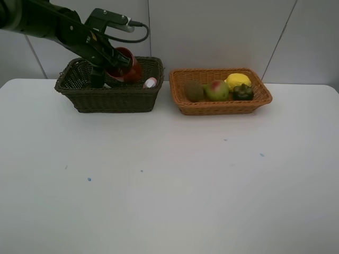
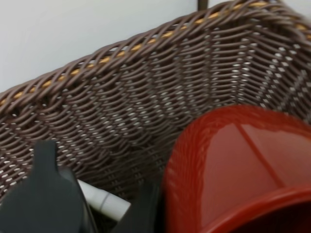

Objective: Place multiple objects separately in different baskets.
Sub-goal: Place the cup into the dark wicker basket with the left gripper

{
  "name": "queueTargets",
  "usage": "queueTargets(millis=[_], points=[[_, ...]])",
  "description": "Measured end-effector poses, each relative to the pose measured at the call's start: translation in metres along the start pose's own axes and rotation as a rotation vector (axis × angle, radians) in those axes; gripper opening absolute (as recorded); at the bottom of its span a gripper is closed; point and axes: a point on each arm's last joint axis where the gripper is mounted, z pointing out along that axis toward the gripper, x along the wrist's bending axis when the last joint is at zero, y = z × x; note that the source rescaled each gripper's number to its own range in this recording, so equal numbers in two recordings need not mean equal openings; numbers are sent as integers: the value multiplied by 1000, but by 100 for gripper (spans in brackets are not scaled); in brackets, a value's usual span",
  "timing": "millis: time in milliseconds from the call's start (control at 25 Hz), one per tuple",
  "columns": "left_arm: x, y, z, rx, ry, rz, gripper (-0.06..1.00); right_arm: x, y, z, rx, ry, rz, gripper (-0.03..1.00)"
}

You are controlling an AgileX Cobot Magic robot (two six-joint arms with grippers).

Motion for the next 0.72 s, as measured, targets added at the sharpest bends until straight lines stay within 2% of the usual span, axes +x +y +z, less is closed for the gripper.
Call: queueTargets(millis=[320, 720], points=[[7, -24, 28, 51, 8, -22, 0, 0, 0, 0, 0, 0, 0, 93], [7, -34, 42, 52, 5, -29, 0, 0, 0, 0, 0, 0, 0, 93]])
